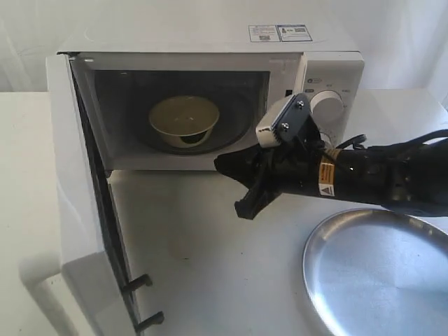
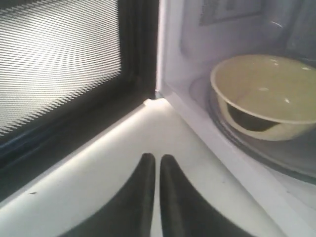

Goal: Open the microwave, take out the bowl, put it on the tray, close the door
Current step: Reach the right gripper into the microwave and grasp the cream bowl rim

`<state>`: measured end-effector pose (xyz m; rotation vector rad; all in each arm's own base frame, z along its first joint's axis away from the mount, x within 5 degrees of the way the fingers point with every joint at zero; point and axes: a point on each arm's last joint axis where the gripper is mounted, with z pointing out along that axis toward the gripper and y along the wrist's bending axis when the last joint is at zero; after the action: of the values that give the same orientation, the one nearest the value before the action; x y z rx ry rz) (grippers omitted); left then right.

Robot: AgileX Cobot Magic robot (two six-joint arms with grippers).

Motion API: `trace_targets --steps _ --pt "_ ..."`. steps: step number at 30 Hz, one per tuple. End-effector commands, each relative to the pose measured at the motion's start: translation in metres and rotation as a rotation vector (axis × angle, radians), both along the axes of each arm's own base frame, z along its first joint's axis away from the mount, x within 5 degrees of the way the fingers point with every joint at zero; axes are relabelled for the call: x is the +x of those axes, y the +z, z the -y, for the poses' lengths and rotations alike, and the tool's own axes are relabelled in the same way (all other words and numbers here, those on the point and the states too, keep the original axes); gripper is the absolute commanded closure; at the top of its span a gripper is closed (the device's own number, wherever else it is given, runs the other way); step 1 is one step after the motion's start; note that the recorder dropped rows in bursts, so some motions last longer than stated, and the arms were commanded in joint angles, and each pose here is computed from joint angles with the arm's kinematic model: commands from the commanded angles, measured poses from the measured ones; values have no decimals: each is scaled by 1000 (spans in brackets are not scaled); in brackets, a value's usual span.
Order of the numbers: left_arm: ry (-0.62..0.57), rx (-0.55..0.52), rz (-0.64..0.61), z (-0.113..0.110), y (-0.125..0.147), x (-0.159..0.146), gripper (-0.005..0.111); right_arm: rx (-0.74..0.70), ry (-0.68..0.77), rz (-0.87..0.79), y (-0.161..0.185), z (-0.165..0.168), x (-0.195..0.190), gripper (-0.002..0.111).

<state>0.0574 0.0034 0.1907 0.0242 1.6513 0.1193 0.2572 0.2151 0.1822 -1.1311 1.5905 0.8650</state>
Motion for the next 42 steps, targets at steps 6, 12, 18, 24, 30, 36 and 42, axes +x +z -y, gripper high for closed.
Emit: trace_targets --steps 6,12,18,24,30,36,42 --pt "-3 -6 3 0 1 0 107 8 -12 50 1 -29 30 60" --pt "-3 -6 3 0 1 0 107 -88 96 275 -4 -61 29 57" --pt "-3 -6 3 0 1 0 107 -333 16 452 -6 -81 47 57" --pt "-3 -6 3 0 1 0 107 -360 -4 468 -3 -94 59 57" --pt "-3 -6 3 0 1 0 107 -375 -1 500 3 -101 59 57" --pt "-3 -6 3 0 1 0 107 -422 9 540 12 -115 54 59" --pt "-3 -6 3 0 1 0 107 -441 8 541 13 -120 51 59"
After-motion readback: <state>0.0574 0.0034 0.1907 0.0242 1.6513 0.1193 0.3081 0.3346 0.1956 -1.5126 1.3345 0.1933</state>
